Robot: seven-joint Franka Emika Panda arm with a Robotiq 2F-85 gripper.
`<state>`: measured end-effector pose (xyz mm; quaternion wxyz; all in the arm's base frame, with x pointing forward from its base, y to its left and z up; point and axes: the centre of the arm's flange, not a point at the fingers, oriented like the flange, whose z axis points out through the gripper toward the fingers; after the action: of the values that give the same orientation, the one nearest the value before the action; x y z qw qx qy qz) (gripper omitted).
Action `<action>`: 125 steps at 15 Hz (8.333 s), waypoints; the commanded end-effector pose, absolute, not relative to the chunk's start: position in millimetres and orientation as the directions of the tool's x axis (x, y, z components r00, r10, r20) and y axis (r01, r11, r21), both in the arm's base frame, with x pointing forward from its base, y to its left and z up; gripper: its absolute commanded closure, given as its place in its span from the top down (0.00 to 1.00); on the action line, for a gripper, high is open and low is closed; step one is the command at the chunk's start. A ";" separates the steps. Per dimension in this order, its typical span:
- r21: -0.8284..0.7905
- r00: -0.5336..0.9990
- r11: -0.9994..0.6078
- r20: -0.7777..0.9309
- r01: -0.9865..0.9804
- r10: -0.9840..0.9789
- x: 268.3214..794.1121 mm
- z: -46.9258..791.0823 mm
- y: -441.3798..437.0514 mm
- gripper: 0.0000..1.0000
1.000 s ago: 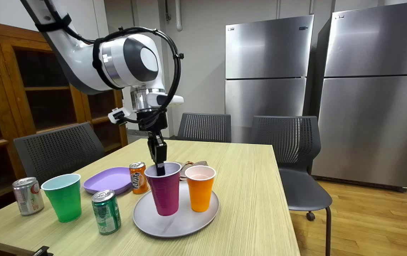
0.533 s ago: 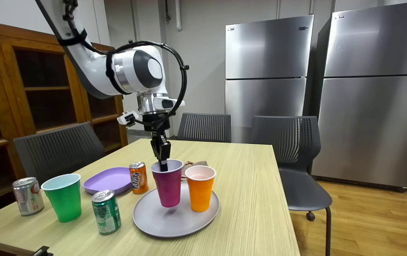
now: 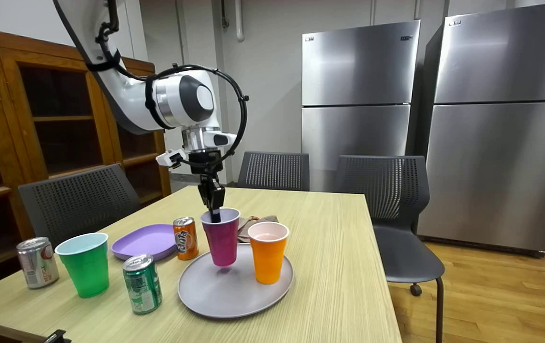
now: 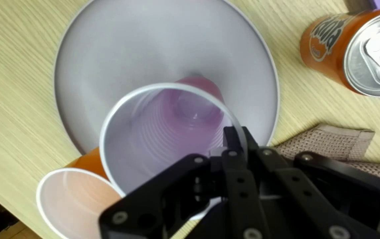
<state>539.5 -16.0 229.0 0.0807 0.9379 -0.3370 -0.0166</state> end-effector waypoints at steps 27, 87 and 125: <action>0.208 0.736 -0.728 -0.048 -0.654 -0.675 595.8 184.5 -39.2 0.01; 0.003 0.996 -0.997 0.051 -0.073 -0.073 533.3 257.9 55.0 1.00; 0.013 0.997 -0.999 0.069 -0.037 -0.036 549.4 232.3 82.1 0.38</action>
<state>552.3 76.4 205.6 0.0071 0.9996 -0.0205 0.0181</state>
